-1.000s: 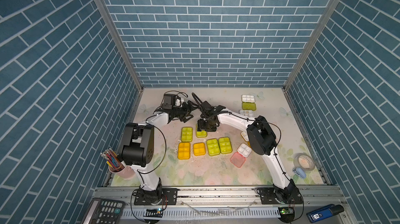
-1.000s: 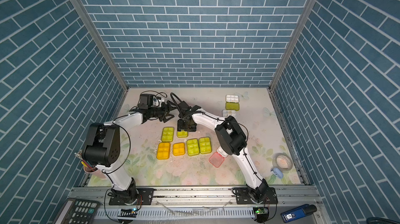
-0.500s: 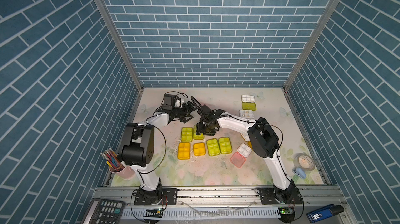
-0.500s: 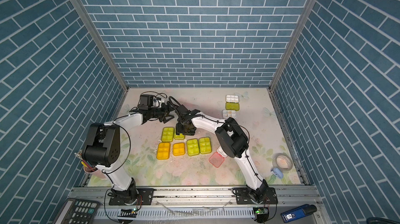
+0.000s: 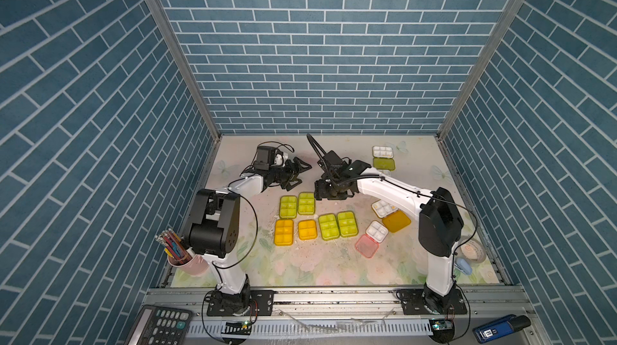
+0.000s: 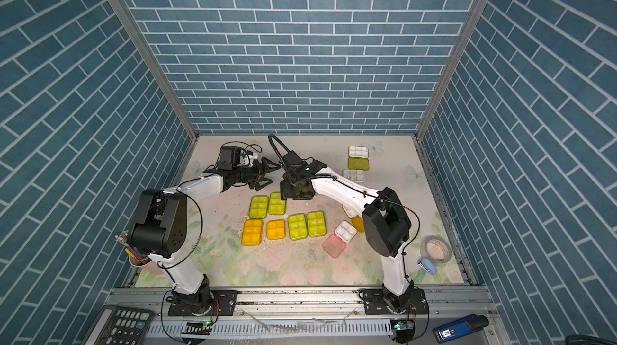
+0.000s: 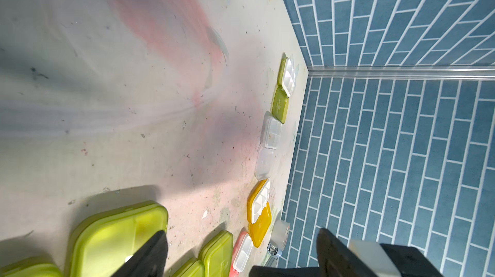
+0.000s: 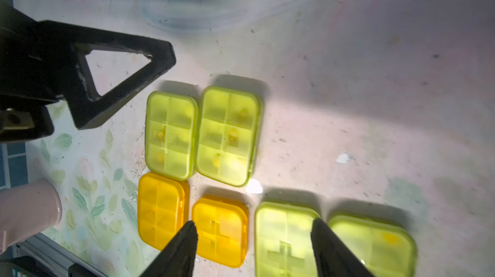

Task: Close pillboxes
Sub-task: Move the pillbox to the center of the board, then adjust the pillbox at the center of the board.

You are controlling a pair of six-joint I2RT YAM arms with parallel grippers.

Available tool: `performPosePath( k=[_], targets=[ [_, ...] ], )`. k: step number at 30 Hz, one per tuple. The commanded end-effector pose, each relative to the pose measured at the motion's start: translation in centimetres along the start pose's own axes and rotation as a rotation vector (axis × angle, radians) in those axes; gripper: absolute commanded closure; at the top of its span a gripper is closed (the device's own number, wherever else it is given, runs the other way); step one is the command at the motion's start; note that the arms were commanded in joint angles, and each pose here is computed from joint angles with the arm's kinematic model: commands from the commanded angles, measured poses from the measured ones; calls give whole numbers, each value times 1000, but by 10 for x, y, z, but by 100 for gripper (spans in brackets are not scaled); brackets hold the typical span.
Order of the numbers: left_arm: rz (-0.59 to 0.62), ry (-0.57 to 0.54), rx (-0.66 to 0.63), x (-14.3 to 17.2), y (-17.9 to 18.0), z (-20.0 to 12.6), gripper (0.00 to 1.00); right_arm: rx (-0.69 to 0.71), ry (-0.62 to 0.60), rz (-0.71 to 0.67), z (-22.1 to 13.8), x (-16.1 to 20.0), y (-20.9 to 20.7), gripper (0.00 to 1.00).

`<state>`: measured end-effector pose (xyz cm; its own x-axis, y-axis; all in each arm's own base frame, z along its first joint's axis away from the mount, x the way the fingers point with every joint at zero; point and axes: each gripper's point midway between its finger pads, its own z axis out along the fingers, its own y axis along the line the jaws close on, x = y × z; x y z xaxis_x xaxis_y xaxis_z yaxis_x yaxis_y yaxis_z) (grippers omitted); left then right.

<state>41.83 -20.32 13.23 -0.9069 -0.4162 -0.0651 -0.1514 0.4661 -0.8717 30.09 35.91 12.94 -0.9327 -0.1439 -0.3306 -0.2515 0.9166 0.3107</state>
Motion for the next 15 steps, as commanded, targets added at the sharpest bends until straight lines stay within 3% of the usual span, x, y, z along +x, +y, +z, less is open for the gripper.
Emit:
performPosePath(
  k=[1,9,15],
  targets=[
    [67,25,26,14,-18,1,12,114,-6,2,-19,10,-42,31],
    [187,88,79,46,-46,18,13,208,-42,94,-48,42,-116,31],
    [372,-6,137,47,-86,0,13,268,-91,138,-69,56,-157,28]
  ],
)
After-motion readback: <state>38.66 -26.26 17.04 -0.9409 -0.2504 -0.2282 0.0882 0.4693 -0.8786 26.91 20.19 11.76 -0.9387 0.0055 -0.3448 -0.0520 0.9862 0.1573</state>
